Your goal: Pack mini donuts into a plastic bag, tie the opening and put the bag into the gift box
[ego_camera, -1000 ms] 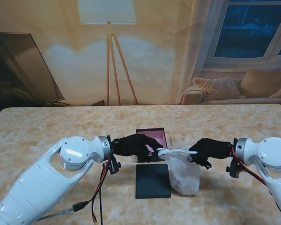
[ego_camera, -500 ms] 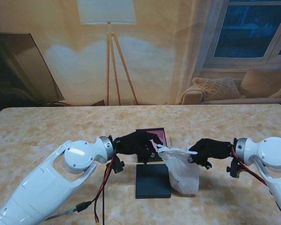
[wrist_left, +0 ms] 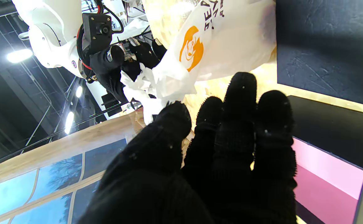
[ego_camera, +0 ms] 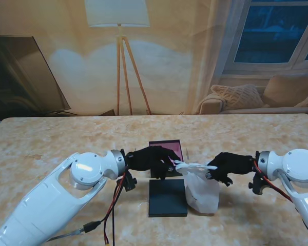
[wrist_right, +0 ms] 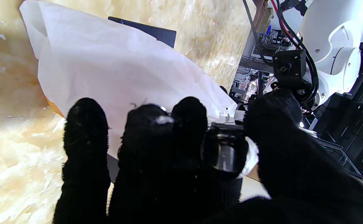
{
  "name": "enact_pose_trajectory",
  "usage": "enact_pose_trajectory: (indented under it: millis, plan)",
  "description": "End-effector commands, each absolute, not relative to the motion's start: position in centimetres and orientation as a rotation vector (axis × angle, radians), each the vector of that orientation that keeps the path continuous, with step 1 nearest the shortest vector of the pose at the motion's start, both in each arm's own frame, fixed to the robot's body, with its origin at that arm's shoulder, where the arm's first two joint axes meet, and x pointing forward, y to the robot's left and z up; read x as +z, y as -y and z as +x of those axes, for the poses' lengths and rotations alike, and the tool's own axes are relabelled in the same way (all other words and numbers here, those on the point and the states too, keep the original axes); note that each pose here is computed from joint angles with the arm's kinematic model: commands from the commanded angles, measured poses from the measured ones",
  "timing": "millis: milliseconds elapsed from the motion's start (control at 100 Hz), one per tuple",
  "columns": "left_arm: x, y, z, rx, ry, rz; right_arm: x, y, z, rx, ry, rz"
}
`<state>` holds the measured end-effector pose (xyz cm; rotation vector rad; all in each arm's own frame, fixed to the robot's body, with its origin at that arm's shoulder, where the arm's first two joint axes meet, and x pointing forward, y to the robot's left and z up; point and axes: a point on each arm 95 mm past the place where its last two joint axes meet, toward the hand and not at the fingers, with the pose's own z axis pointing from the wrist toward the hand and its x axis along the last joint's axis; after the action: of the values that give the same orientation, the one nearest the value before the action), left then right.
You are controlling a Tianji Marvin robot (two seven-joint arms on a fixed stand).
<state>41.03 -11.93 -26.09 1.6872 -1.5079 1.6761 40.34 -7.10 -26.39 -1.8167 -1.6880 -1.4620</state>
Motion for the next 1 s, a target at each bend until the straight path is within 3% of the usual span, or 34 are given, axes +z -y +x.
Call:
enact_pose_trajectory:
  millis: [0, 990]
  plan:
    - [-25.6, 12.4, 40.8, 1.664, 1.51, 1.672, -26.8, 7.0, 40.0, -1.43, 1.693, -1.806]
    - [-23.8, 15.1, 40.5, 1.926, 1.513, 1.637, -26.8, 6.4, 40.3, -1.398, 1.684, -1.778]
